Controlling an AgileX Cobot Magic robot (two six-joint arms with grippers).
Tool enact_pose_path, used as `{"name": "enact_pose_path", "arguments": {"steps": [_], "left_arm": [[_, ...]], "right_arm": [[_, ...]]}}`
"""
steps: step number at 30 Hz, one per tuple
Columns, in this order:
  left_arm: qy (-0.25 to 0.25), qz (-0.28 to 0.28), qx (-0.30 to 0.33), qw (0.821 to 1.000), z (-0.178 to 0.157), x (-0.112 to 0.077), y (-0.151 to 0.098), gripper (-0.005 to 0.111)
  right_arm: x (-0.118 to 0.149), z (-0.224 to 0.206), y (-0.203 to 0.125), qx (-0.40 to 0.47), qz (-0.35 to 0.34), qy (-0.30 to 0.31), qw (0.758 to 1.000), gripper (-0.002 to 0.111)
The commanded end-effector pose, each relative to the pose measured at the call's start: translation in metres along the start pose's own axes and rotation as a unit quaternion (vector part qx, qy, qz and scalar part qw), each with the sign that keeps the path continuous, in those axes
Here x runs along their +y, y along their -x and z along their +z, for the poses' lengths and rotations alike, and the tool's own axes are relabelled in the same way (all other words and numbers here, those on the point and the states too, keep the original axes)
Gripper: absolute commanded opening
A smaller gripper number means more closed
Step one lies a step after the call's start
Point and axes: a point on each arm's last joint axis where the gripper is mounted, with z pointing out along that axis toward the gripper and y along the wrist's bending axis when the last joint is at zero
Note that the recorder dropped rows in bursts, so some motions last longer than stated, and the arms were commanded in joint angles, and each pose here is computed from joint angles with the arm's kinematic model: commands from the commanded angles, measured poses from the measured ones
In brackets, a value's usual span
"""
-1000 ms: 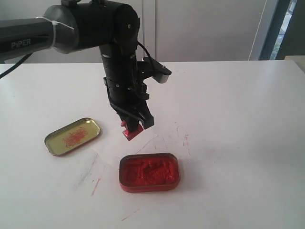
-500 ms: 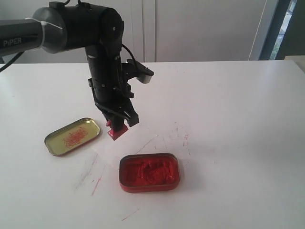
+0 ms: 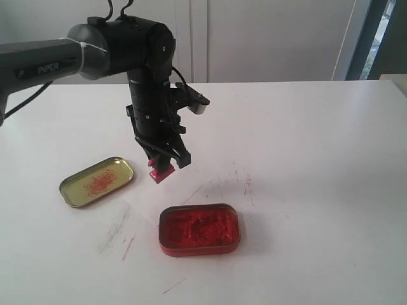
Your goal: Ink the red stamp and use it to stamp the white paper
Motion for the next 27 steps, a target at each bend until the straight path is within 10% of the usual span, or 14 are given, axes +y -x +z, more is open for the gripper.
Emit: {"name": "enact_pose_path", "arguments": {"steps": [1,27], "left_arm": [[-0.015,-0.005,0.035,0.999,0.006,0.001,0.003,0.000],[-0.014,-0.019,0.035,0.999,0.007,-0.002,0.005,0.000]], "right_arm": [[0.000,0.000,0.000,-0.006,0.001,0.000,1.000,0.000],[0.000,0.000,0.000,-0.006,0.001,0.000,1.000,0.000]]}}
